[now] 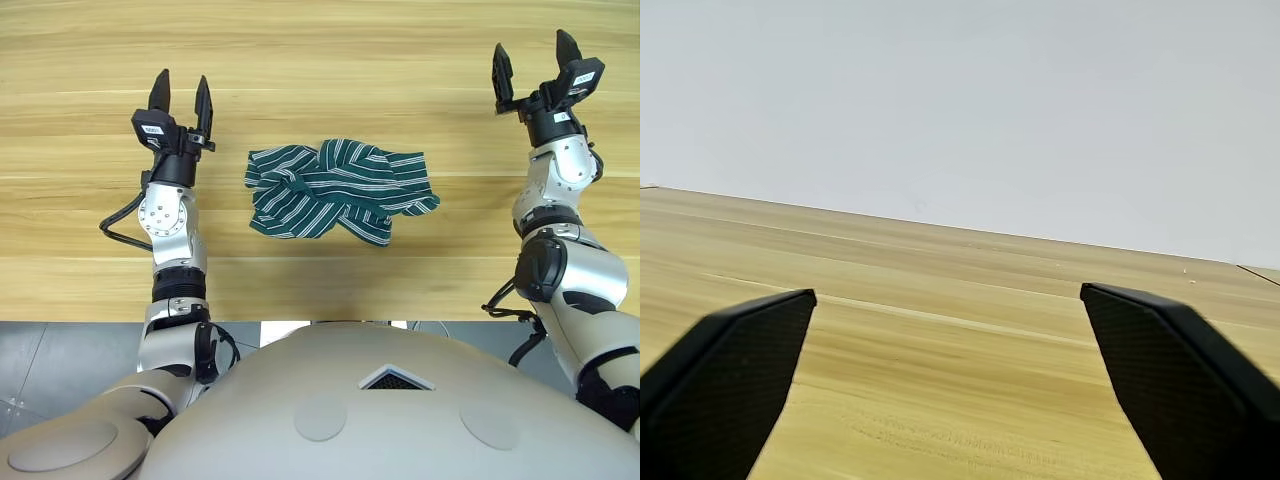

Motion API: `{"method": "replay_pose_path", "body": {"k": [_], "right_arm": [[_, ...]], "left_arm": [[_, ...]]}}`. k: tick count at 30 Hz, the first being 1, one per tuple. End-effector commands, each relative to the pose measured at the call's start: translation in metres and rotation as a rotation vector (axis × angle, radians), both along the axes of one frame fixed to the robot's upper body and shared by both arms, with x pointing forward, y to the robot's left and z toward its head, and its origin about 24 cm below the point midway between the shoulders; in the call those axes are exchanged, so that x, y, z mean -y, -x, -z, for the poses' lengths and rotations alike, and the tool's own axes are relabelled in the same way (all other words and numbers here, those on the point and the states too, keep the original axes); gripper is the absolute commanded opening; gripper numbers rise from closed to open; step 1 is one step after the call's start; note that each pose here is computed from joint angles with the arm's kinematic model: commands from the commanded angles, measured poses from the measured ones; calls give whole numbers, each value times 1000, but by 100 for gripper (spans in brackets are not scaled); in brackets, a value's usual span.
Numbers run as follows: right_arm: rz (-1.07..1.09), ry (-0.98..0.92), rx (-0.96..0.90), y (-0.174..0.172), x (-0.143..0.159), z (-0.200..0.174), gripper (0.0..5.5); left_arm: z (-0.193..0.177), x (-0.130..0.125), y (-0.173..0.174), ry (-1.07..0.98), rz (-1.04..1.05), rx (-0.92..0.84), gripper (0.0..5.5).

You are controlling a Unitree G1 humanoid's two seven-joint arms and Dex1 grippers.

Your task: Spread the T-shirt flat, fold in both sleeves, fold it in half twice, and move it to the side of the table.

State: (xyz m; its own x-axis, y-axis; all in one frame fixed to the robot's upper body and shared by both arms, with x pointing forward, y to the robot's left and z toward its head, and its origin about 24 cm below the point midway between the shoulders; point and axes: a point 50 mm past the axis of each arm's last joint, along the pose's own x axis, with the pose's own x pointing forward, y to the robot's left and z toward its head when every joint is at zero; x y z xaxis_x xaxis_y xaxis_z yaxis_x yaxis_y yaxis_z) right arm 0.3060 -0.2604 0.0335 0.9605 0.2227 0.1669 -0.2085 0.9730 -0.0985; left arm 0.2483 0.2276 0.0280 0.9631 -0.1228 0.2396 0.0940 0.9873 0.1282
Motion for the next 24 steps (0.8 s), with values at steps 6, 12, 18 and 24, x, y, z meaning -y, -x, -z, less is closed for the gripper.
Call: {"method": "replay_pose_path", "body": {"k": [6,12,18,24], "right_arm": [[-28,16,3,1,6,-4,494],[-453,133,-56,28,6,5,494],[-879,180,-180,77,15,16,494],[-1010,234,-303,94,7,29,475]], "left_arm": [[1,-2,2,-24,19,-10,256],[0,-4,3,-27,17,-9,256],[0,-5,3,-33,17,-11,256],[0,-4,2,-40,22,-16,256]]}}
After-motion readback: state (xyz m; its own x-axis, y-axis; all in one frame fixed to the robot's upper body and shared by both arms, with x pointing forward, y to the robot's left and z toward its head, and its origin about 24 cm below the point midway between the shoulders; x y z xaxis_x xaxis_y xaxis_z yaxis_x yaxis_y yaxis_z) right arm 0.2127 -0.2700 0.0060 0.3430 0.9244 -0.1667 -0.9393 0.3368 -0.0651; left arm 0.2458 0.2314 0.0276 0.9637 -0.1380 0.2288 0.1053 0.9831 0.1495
